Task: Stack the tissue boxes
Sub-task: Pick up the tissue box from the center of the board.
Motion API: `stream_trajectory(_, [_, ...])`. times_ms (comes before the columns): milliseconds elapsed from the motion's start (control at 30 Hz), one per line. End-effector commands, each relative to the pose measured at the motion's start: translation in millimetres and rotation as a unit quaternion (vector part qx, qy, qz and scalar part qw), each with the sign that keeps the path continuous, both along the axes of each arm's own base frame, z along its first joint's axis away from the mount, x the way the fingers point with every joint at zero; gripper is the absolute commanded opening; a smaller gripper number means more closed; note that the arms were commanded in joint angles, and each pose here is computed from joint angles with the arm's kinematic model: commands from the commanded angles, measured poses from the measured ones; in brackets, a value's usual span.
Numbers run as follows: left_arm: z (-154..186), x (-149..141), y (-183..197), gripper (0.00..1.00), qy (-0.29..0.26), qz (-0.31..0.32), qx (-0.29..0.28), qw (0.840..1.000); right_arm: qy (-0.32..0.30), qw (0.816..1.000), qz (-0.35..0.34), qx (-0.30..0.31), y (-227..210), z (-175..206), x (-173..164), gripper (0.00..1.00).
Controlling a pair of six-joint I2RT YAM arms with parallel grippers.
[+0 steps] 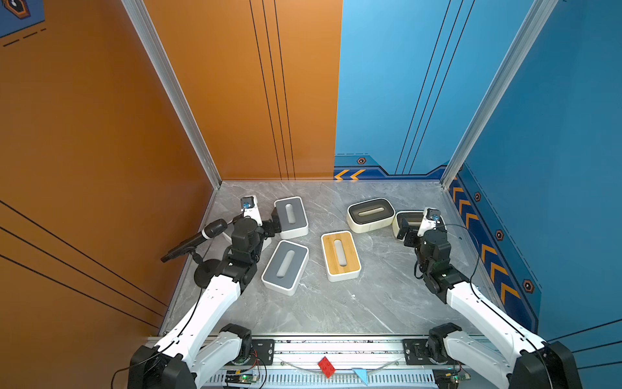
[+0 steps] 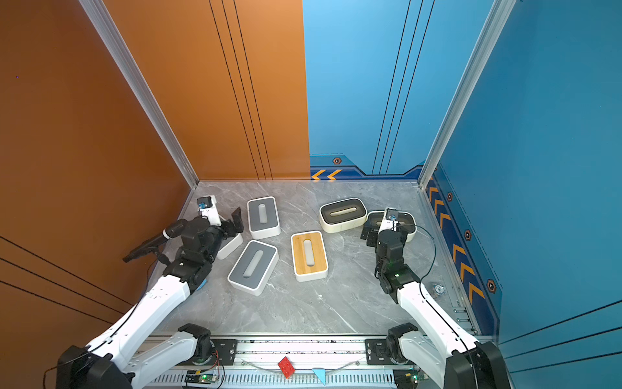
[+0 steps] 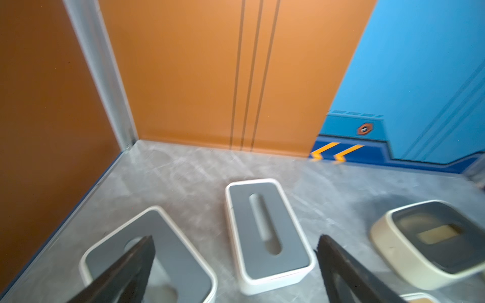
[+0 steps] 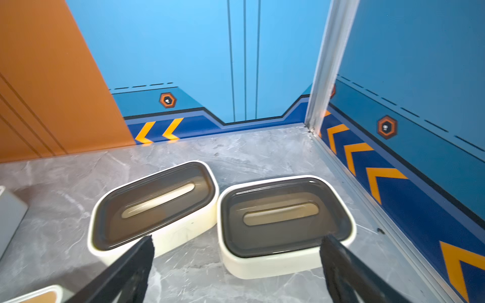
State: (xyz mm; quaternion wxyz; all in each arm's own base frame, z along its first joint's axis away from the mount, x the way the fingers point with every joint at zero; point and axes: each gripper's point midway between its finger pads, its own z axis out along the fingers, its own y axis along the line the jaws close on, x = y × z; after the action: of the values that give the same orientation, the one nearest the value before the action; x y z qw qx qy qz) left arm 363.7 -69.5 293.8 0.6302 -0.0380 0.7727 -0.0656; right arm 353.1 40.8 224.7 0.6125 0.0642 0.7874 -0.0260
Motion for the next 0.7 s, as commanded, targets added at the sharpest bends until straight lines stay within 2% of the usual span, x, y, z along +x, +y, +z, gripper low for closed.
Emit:
stream_trajectory(0, [4, -19, -51, 0.98, 0.109, -0.137, -0.003, 0.985, 0.053, 0.997, 0.047, 0.0, 27, 4, 0, 1.0])
stream_trajectory(100, [39, -31, -82, 0.98, 0.139, -0.243, 0.029, 0.96, 0.085, 0.993, 0.085, 0.008, 54, 1, 1, 1.0])
stream_trajectory(167, [47, -40, -100, 0.98, 0.128, -0.315, 0.05, 0.939, 0.092, 0.991, 0.101, 0.016, 70, -8, 2, 1.0])
stream_trajectory(267, [27, -45, -118, 0.98, 0.099, -0.378, 0.066, 0.918, 0.092, 0.984, 0.153, 0.01, 103, -22, -1, 1.0])
stream_trajectory(300, [17, -43, -122, 0.98, 0.087, -0.386, 0.063, 0.916, 0.086, 0.981, 0.172, 0.001, 112, -25, -4, 1.0])
stream_trajectory(367, [-5, -47, -130, 0.98, 0.071, -0.415, 0.04, 0.906, 0.074, 0.979, 0.189, 0.006, 120, -33, -8, 1.0])
stream_trajectory(433, [-5, -54, -139, 0.98, 0.077, -0.442, 0.027, 0.893, 0.076, 0.975, 0.205, 0.031, 125, -39, -10, 1.0])
stream_trajectory(533, [-6, -59, -137, 0.98, 0.069, -0.444, 0.039, 0.892, 0.088, 0.966, 0.238, 0.05, 140, -50, -14, 1.0])
stream_trajectory(667, [-6, -63, -127, 0.98, 0.062, -0.437, 0.041, 0.896, 0.133, 0.957, 0.255, 0.019, 152, -77, -8, 1.0])
